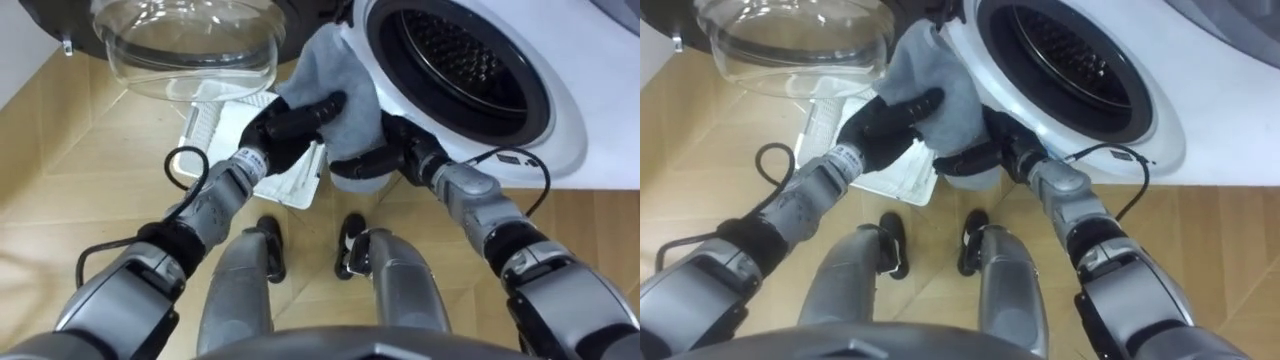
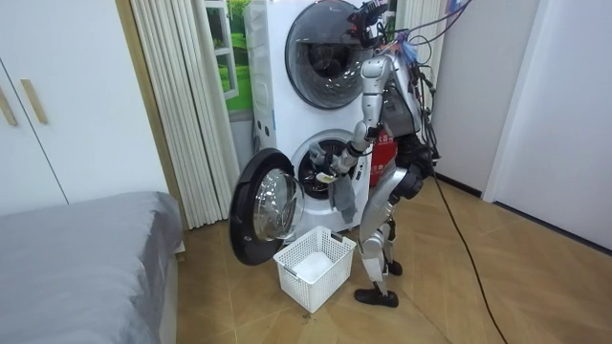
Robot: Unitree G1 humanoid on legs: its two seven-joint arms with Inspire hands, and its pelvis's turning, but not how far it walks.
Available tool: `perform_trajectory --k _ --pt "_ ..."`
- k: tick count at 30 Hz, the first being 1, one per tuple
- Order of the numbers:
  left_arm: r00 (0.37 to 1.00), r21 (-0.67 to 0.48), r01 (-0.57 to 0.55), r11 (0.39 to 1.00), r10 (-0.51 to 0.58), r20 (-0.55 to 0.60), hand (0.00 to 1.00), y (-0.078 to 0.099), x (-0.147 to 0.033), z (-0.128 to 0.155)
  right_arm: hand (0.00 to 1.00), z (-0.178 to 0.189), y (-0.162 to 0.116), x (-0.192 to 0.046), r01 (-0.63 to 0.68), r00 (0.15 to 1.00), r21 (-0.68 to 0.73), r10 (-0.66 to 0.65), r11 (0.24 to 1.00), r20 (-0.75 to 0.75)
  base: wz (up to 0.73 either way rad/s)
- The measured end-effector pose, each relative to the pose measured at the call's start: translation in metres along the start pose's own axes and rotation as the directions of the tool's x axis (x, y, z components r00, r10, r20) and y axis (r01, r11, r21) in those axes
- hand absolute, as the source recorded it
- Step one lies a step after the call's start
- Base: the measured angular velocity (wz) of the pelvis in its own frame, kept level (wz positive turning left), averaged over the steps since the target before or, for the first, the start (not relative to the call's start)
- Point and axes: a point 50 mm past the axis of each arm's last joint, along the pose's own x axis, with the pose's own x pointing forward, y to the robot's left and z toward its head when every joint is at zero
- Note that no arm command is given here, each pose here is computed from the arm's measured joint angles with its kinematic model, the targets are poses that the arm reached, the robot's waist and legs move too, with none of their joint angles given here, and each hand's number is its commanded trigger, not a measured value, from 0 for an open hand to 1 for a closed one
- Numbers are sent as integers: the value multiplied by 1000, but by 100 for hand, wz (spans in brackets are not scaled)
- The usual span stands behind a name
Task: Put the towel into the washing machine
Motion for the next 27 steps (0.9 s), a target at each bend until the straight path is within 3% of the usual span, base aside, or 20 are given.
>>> perform_trajectory --k 17,18,19,27 --pt "995 -58 95 994 -93 34 100 -26 12 6 100 0 -9 -1 88 996 36 -88 995 -3 -1" --pt "995 -60 95 994 -93 33 83 -27 13 6 100 0 -9 -1 89 996 35 -89 995 -4 0" --pt "995 -60 94 994 -93 33 0 -27 13 6 100 0 -9 -2 90 996 34 -90 995 -4 0" --pt "994 -110 94 989 -88 58 0 -28 13 7 100 -5 -8 -3 99 995 73 -98 992 -14 0"
